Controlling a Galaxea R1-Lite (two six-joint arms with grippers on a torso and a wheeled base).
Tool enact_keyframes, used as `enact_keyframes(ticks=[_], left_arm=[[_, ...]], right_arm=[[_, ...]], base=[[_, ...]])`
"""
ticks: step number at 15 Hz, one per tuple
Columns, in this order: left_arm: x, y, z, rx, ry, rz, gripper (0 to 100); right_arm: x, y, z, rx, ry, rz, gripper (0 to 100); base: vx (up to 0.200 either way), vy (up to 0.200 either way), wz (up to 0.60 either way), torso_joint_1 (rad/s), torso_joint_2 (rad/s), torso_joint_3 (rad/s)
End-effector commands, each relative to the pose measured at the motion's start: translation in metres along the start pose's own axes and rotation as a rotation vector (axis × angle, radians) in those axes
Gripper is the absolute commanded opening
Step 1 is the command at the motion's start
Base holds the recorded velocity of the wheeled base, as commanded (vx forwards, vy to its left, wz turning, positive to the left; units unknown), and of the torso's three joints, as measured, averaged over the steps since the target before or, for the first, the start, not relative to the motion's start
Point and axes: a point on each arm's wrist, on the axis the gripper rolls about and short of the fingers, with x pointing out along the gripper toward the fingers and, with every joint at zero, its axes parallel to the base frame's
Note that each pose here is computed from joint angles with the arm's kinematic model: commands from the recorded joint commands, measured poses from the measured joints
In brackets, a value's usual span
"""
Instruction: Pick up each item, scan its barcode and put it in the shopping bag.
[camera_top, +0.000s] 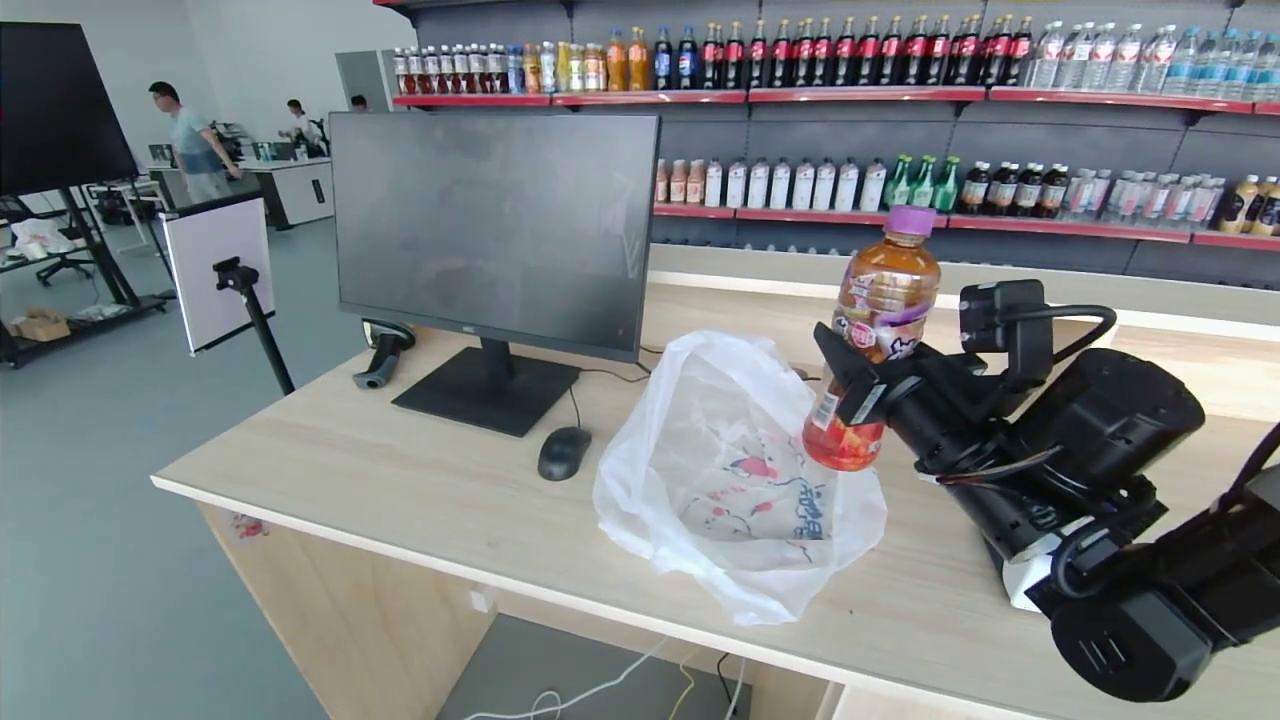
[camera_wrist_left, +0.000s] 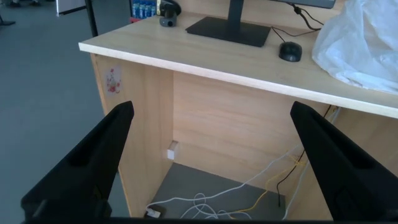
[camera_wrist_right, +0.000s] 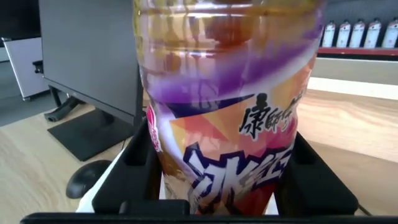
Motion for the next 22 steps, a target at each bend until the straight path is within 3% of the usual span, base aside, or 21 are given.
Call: enact_keyframes(ticks=[1, 10, 22], left_arm=[[0.0, 0.0, 0.0, 0.0, -0.001, 0.0, 100], [0.0, 0.0, 0.0, 0.003, -0.001, 0.0, 100], [0.0, 0.0, 0.0, 0.006, -0.001, 0.0, 100]], right_arm=[[0.01, 0.008, -0.017, 0.001, 0.026, 0.018, 0], [0.04, 0.052, -0.062, 0.043, 0.049, 0.116, 0], [0.064, 0.046, -0.103, 0.048, 0.069, 0.085, 0]], base=[[0.0, 0.0, 0.0, 0.0, 0.0, 0.0], [0.0, 0.0, 0.0, 0.0, 0.0, 0.0], [0.0, 0.0, 0.0, 0.0, 0.0, 0.0]])
